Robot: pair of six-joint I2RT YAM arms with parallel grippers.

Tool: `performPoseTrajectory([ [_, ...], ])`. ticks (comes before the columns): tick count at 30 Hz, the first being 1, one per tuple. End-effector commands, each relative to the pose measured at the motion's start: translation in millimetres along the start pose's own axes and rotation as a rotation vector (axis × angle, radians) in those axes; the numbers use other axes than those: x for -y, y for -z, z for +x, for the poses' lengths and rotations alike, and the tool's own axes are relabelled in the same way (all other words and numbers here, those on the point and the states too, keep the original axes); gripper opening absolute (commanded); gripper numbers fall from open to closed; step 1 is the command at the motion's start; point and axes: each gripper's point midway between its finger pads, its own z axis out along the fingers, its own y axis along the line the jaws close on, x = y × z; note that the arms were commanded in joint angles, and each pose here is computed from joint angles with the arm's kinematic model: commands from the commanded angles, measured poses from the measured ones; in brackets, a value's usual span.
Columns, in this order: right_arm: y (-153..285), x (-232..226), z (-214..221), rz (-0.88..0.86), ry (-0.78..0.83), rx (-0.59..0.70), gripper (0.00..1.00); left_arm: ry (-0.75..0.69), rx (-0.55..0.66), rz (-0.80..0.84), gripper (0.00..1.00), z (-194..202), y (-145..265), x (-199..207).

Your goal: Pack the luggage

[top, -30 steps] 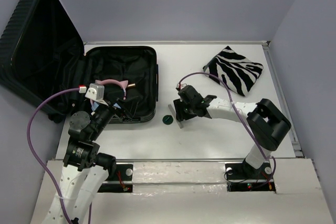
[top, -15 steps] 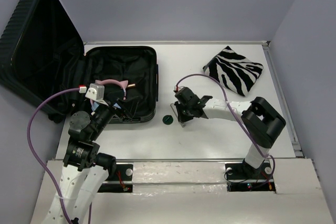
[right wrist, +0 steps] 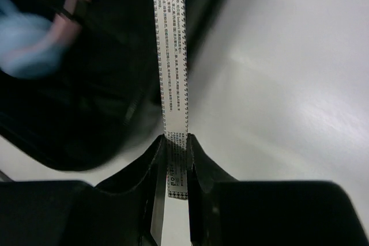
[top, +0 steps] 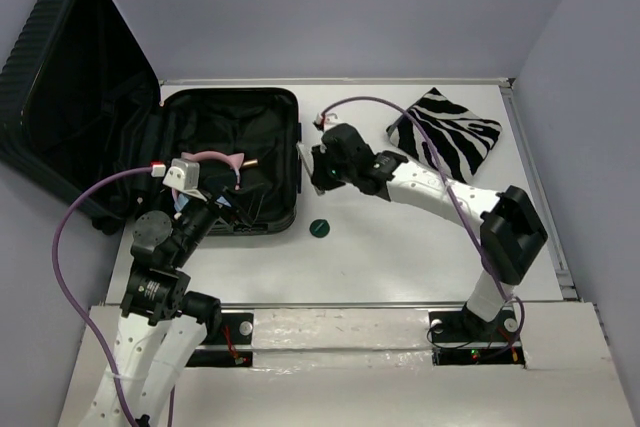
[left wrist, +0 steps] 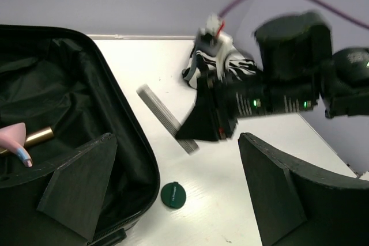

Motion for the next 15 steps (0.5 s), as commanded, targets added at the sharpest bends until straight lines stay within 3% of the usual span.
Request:
performPoseTrajectory([
  [1,5,-82,-80,-0.249,0.025,0.175,0.12,-0.031,0.059,0.030,0.99,-22,-2,8],
  [2,3,-89,-91,-0.268,0.018,0.191,0.17,-0.030,0.061,0.030,0.99,-23,-2,9],
  [3,1,-98,-107,-0.288,0.000,0.226,0.37,-0.030,0.057,0.024,0.99,-22,-2,7],
  [5,-5,-90,-107,-0.245,-0.013,0.234,0.59,-0.030,0.055,0.020,0.99,-21,-1,6],
  [7,-5,-73,-101,-0.173,-0.018,0.250,0.72,-0.031,0.058,0.021,0.99,-21,1,7],
  [15,-36,-11,18,-0.008,-0.036,0.035,0.51,-0.035,0.064,0.037,0.99,-24,-1,10],
])
